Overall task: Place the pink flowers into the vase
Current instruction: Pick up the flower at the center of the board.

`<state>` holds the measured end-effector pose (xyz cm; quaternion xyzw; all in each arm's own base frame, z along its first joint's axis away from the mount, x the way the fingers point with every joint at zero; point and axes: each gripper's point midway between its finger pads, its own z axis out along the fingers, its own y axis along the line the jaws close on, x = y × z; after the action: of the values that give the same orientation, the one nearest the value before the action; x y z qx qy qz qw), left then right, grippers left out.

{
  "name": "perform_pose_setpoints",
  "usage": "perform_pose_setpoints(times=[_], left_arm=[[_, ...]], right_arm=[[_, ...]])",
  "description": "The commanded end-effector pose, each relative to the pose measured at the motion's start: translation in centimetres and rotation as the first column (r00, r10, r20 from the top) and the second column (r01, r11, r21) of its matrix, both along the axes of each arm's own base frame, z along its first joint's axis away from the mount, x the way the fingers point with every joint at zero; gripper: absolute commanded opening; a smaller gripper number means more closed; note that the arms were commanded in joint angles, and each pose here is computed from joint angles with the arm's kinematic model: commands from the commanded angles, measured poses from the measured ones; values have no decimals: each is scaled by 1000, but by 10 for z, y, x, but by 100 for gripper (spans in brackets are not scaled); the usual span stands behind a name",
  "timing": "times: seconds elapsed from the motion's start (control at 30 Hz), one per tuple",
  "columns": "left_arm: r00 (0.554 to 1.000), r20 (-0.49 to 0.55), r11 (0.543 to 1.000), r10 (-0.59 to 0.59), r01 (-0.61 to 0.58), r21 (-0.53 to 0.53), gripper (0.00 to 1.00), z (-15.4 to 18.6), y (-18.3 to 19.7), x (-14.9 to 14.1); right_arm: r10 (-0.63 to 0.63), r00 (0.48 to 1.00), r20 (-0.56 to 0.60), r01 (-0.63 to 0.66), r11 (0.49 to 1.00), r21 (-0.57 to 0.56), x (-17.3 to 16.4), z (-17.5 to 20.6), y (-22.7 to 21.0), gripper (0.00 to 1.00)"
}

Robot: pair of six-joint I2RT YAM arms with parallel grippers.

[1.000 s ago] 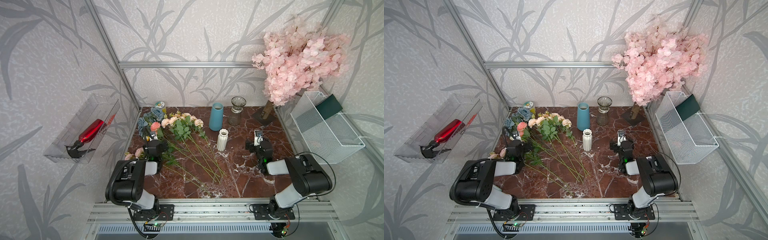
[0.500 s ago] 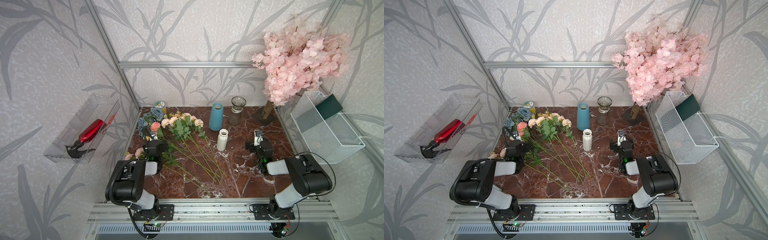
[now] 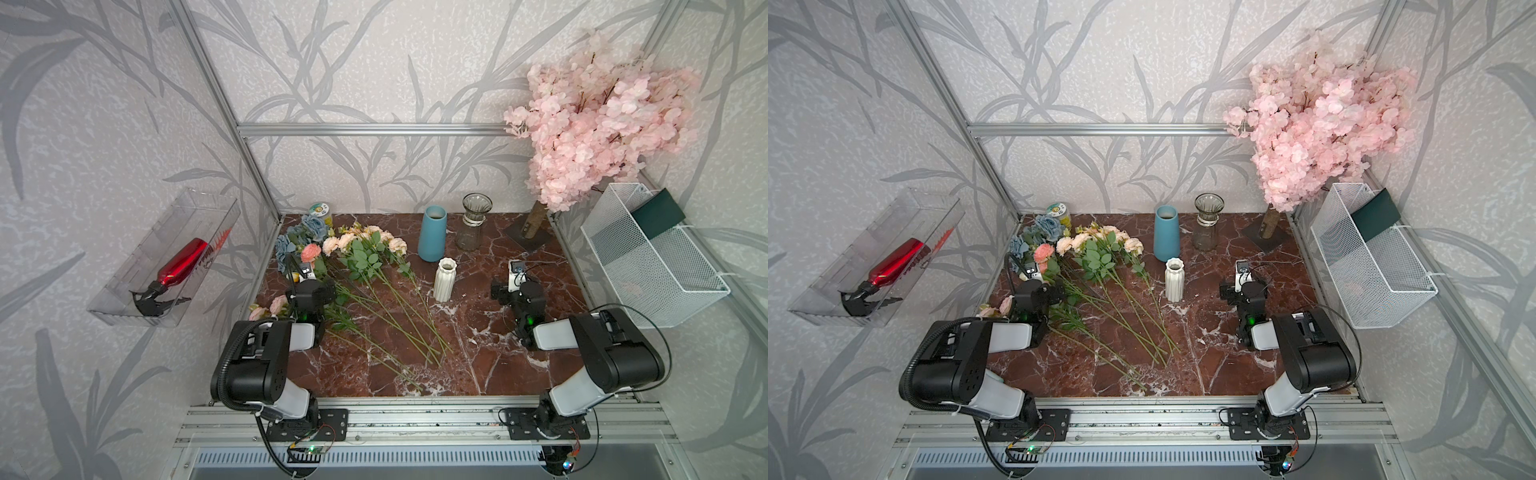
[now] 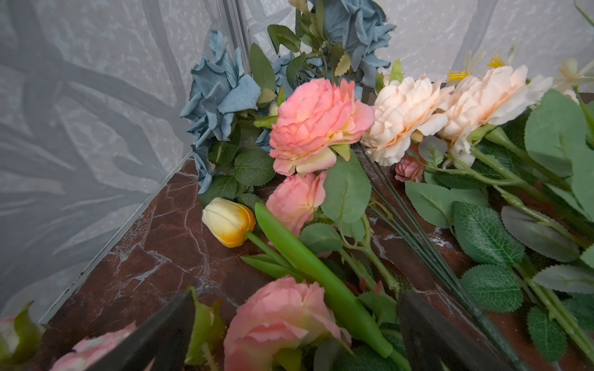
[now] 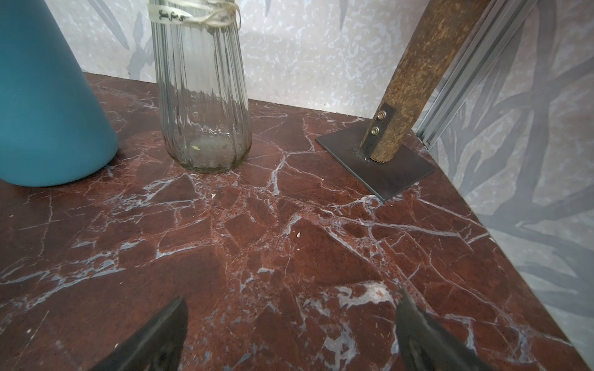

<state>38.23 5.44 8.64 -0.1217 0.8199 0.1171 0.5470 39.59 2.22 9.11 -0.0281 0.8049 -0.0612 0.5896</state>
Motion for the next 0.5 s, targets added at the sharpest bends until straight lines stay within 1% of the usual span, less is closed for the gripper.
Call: perform_pose_setpoints(times=[0.0, 0.4, 0.47], left_arm=[[1000, 28, 1000, 5, -5, 6, 99, 9, 1, 6], [999, 34, 1000, -2, 1, 6, 99, 10, 0, 5], [999, 36, 999, -34, 33, 8, 99, 13, -5, 5]], right_arm=[[-13, 1000, 11, 13, 1000, 10, 0, 4, -2, 99], [-13, 1000, 10, 13, 1000, 9, 0, 4, -2, 99], [-13, 1000, 11, 13, 1000, 10, 0, 4, -2, 99]])
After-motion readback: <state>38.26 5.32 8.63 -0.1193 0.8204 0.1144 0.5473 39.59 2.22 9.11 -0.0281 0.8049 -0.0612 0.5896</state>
